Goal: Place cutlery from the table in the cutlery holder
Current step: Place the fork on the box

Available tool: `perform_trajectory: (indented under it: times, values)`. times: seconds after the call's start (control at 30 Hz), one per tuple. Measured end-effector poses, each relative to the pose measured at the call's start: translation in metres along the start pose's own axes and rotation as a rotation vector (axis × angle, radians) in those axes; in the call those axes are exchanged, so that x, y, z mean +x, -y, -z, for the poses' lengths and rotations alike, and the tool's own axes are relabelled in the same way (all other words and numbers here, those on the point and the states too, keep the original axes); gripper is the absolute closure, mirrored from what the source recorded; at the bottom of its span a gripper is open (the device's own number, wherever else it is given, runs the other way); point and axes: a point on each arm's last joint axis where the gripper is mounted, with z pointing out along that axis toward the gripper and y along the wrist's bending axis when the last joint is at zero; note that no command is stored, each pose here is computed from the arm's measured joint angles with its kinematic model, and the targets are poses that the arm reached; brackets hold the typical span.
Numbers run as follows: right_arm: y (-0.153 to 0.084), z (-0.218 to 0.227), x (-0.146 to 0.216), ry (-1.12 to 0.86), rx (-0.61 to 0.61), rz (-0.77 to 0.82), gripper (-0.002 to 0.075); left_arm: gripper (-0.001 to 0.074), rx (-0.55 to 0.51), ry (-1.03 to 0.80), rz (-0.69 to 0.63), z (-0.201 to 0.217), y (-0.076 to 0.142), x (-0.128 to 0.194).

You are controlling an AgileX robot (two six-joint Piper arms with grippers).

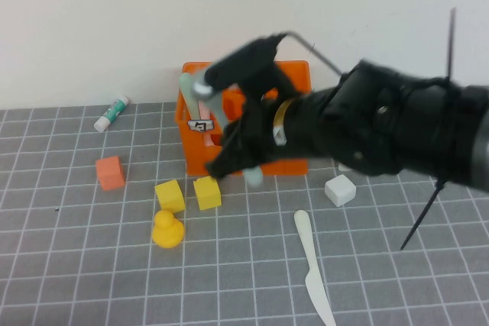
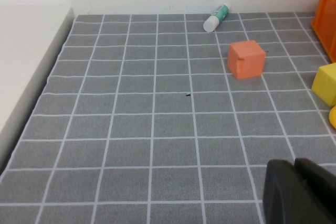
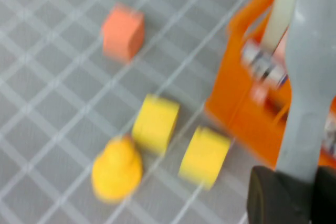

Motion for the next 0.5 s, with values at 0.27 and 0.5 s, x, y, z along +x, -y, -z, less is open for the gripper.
perform_trajectory:
  times: [0.27, 0.5]
  values:
    - [0.030, 0.004, -0.023, 0.254, 0.008, -0.043, 0.0575, 0.0736, 0.000, 0.000, 0.000, 0.000, 0.000, 0.000]
    - [0.045, 0.007, -0.039, 0.457, 0.011, 0.005, 0.0575, 0.0736, 0.000, 0.000, 0.000, 0.000, 0.000, 0.000]
